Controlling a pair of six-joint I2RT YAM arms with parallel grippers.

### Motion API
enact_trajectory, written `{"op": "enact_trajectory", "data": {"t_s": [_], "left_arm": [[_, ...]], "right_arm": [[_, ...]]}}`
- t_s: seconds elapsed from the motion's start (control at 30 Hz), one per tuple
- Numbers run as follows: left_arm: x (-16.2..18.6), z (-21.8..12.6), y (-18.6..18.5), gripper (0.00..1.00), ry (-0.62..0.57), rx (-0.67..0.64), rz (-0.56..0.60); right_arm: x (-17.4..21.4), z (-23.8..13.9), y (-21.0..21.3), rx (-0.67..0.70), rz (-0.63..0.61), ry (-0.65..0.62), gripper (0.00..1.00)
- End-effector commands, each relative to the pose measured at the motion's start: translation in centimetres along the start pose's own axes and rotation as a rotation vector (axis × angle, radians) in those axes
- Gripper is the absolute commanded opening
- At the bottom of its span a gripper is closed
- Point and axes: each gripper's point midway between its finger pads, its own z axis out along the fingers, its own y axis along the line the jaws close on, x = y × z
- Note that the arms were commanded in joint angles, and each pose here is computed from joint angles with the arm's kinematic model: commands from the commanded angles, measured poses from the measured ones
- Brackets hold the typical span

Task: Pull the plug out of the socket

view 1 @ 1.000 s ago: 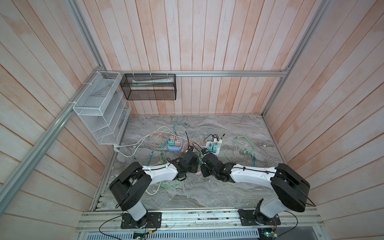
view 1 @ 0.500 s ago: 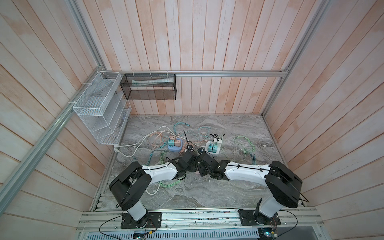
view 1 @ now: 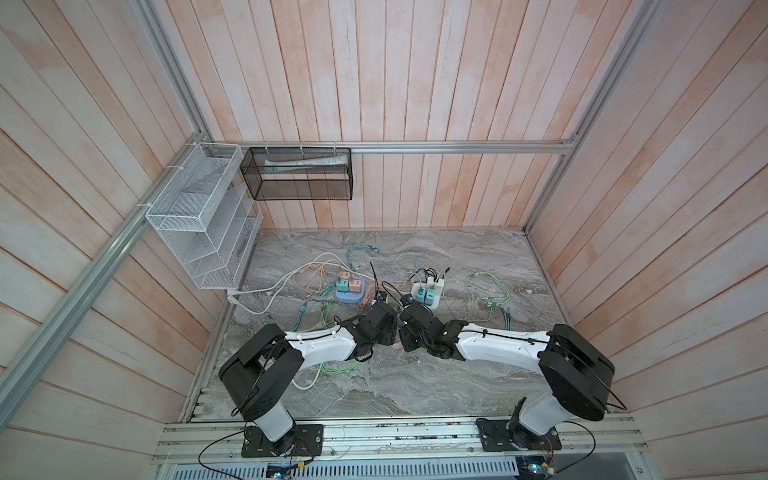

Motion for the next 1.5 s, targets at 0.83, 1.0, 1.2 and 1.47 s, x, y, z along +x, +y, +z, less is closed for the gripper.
{"op": "enact_trajectory", "data": {"t_s": [0.83, 1.0, 1.2, 1.47], "left_arm": [[5.3, 0.3, 0.9, 0.73, 0.156, -0.021, 0.089], [5.0, 0.2, 0.6, 0.73, 0.148, -0.014, 0.099], [4.1, -0.2, 0.1, 0.75, 0.113, 0.013, 0.103], [3.4, -0.7, -1.1, 0.76, 0.079, 0.081, 0.109]], "right_arm": [[-1.5, -3.0, -2.5, 0.003, 0.081, -0.151, 0.00], [-0.4, -3.4, -3.0, 0.005, 0.095, -0.134, 0.00], [2.1, -3.0, -5.3, -0.012, 0.192, -0.106, 0.00], [4.9, -3.4, -9.1, -0.025, 0.296, -0.090, 0.00]]}}
